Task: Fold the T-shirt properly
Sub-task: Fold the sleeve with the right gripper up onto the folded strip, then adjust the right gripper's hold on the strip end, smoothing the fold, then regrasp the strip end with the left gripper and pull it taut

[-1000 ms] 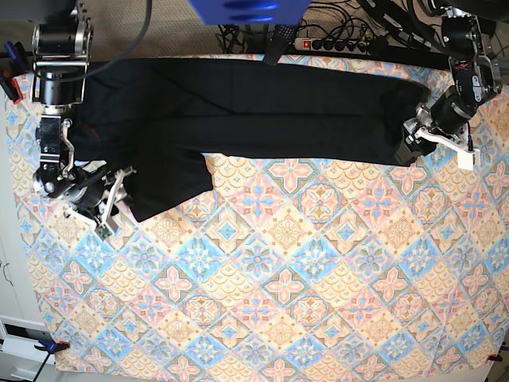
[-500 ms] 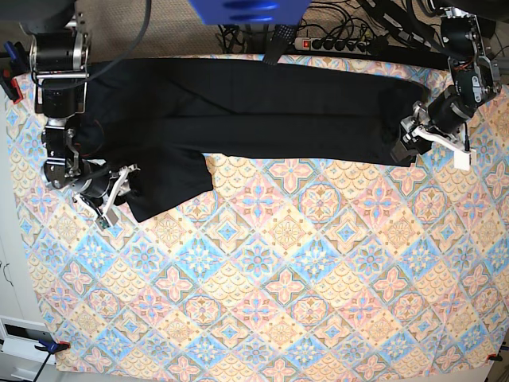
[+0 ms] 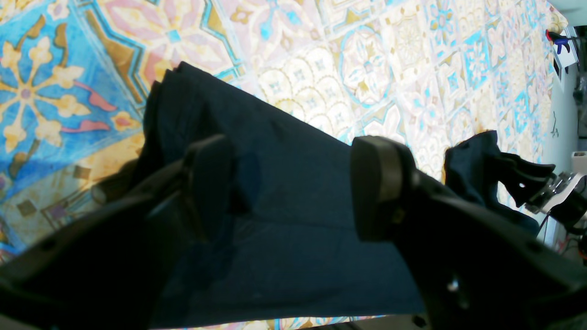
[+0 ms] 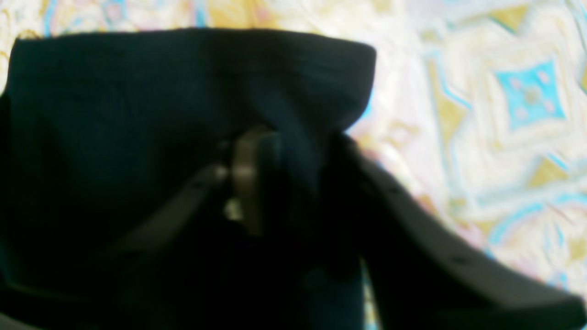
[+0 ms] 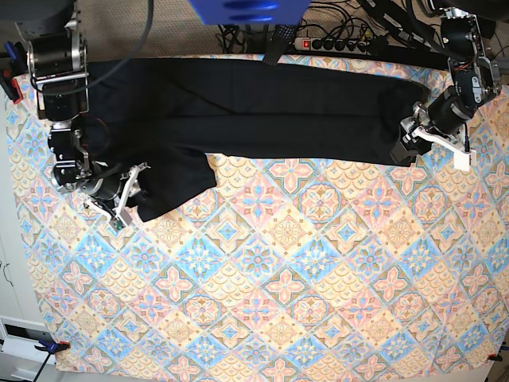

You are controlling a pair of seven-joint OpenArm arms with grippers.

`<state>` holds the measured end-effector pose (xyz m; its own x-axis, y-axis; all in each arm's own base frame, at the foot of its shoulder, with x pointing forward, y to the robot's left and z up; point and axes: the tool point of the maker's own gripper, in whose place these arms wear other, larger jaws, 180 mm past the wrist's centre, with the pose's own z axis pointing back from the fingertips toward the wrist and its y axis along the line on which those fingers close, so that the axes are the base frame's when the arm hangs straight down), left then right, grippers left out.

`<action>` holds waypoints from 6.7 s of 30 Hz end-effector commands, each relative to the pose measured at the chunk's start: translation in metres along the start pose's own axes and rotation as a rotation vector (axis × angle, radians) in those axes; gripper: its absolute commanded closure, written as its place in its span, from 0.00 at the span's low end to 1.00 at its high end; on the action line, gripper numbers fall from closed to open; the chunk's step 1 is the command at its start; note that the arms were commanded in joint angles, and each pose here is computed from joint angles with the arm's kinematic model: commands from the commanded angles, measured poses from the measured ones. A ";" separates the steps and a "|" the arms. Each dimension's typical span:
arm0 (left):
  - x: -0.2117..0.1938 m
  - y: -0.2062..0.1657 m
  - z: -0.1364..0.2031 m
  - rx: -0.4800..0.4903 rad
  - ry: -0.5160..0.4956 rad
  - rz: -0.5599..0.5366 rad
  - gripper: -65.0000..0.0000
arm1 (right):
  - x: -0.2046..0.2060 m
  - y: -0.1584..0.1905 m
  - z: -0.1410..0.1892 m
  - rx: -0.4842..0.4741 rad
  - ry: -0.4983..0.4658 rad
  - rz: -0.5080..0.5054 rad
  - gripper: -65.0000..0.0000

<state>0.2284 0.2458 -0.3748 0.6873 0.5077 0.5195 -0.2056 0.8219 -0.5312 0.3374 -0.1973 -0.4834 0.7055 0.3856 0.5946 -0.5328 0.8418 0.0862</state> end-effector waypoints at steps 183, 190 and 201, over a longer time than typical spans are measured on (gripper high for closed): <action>0.012 -0.002 0.003 -0.005 -0.032 -0.021 0.38 | -0.099 0.052 0.150 -0.089 0.134 0.041 0.96; 0.011 -0.002 0.003 -0.006 -0.029 -0.020 0.38 | -0.114 0.033 0.149 -0.124 0.156 -0.030 0.84; 0.011 -0.002 0.003 -0.006 -0.027 -0.020 0.38 | -0.112 -0.006 0.175 -0.301 0.192 0.027 0.65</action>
<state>0.2280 0.2476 -0.3761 0.6887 0.5055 0.5198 -0.2093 0.8250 -0.5249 0.1705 -0.3120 -0.4209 0.8056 0.4429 0.3935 -0.4096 0.8962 -0.1703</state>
